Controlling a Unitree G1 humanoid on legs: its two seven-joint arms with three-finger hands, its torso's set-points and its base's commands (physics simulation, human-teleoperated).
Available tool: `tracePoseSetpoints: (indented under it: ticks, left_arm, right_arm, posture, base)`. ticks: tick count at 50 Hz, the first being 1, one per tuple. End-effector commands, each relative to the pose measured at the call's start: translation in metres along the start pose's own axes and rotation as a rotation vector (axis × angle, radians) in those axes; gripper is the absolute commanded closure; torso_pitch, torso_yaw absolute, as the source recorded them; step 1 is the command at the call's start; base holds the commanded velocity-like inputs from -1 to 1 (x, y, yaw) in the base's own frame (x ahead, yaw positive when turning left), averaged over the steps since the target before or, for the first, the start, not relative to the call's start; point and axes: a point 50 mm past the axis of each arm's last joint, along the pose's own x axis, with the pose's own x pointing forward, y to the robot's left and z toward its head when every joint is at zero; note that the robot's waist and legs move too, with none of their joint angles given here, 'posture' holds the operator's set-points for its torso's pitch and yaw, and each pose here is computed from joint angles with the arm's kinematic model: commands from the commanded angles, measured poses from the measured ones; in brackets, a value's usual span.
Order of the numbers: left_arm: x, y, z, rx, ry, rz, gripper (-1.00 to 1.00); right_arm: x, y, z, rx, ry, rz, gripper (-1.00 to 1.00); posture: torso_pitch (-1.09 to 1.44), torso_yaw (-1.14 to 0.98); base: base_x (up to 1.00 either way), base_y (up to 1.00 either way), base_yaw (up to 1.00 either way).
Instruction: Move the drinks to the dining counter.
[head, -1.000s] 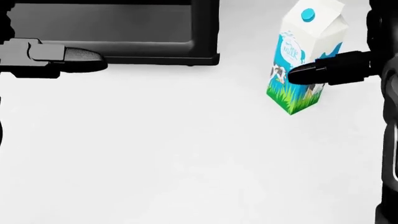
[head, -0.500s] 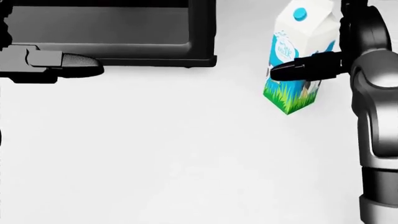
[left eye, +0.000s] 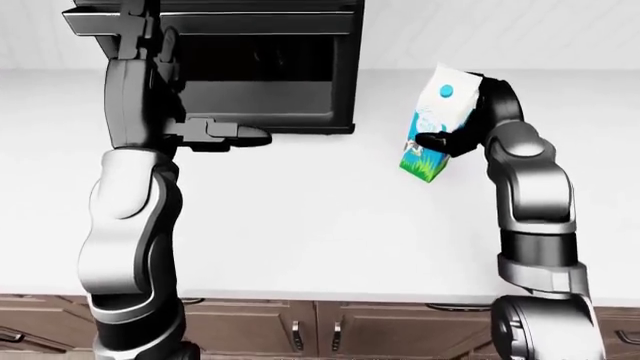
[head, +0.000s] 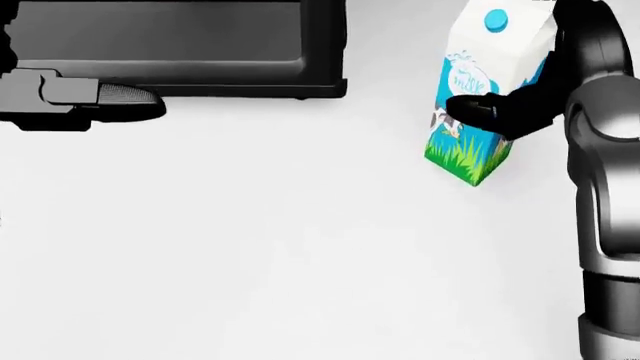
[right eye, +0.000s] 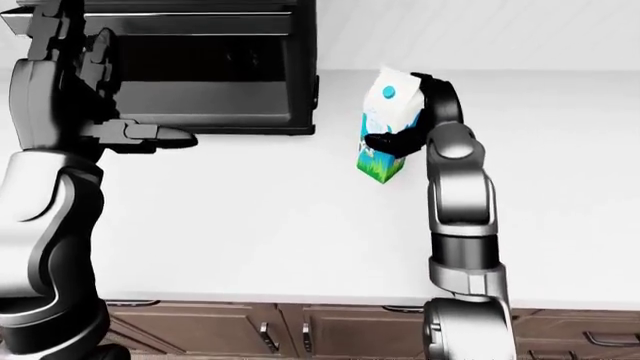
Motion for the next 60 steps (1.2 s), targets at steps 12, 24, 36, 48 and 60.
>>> tracePoseSetpoints:
  ticks: [12, 24, 36, 48, 60]
  left_arm:
    - [-0.001, 0.001, 0.014, 0.011, -0.085, 0.006, -1.00]
    - [0.002, -0.001, 0.017, 0.013, -0.090, -0.001, -1.00]
    - [0.000, -0.001, 0.014, 0.012, -0.087, -0.001, -1.00]
    - [-0.001, -0.002, 0.013, 0.017, -0.085, -0.003, -1.00]
    - [0.001, -0.003, 0.014, 0.019, -0.087, -0.007, -1.00]
  right_arm:
    - [-0.024, -0.001, 0.064, -0.013, -0.234, 0.006, 1.00]
    - [-0.041, 0.010, 0.065, -0.022, -0.254, 0.061, 1.00]
    - [-0.047, 0.009, 0.067, -0.035, -0.265, 0.061, 1.00]
    - [-0.050, 0.008, 0.065, -0.041, -0.265, 0.059, 1.00]
    - [-0.050, 0.010, 0.065, -0.027, -0.290, 0.063, 1.00]
  posture:
    - [0.00, 0.00]
    - [0.00, 0.00]
    - [0.00, 0.00]
    - [0.00, 0.00]
    - [0.00, 0.00]
  base:
    - [0.00, 0.00, 0.00]
    - [0.00, 0.00, 0.00]
    - [-0.10, 0.00, 0.00]
    - [-0.23, 0.00, 0.00]
    - [-0.17, 0.00, 0.00]
